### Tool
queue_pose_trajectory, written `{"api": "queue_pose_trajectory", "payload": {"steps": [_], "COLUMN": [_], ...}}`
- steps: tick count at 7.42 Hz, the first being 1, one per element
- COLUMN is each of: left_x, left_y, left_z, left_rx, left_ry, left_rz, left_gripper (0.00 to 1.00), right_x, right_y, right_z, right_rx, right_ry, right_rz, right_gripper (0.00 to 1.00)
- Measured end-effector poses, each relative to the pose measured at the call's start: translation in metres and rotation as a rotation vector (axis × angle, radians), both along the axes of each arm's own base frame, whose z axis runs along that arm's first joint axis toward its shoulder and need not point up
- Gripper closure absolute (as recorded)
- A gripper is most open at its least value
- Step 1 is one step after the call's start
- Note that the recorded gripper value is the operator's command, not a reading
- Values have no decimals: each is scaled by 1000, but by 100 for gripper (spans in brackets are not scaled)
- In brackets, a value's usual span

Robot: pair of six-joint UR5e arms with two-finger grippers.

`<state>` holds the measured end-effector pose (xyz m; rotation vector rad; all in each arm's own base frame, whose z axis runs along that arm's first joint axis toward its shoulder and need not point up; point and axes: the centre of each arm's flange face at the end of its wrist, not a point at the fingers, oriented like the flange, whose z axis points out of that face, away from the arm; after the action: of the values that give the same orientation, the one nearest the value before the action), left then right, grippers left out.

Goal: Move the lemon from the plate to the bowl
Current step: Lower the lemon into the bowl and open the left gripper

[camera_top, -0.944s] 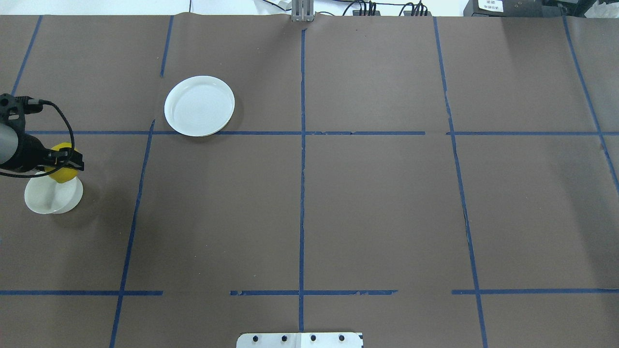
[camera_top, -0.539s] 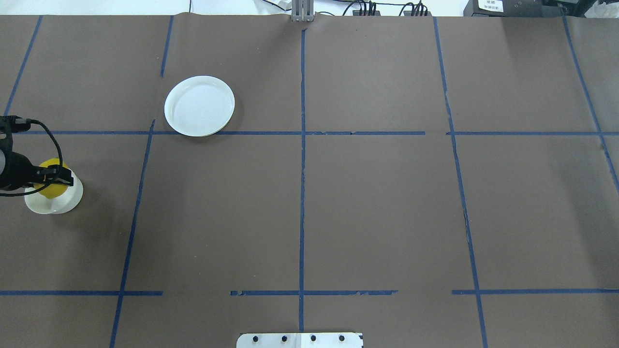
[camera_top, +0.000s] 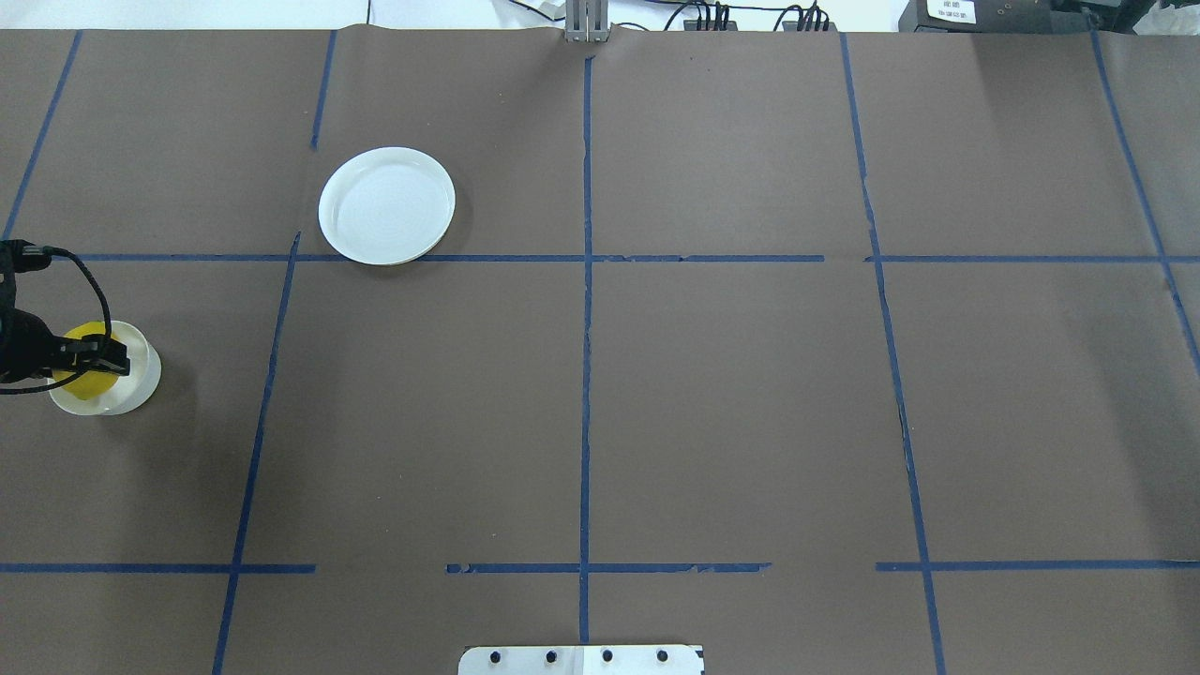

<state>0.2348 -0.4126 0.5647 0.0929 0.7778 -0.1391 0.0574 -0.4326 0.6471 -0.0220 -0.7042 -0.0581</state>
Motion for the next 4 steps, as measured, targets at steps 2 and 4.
{"api": "queue_pose_trajectory", "payload": {"steps": [2,4], "left_x": [-1,-4], "left_y": [0,0], "left_z": [0,-1], "left_rx": [20,69], "left_ry": [-4,-13], "left_rz": [25,75], "left_gripper": [0,0], "right_x": [0,0], "right_y": [0,0], "right_z": [0,0], "right_rx": [0,0], "right_ry": [0,0], "right_rz": [0,0], "right_gripper": [0,0]}}
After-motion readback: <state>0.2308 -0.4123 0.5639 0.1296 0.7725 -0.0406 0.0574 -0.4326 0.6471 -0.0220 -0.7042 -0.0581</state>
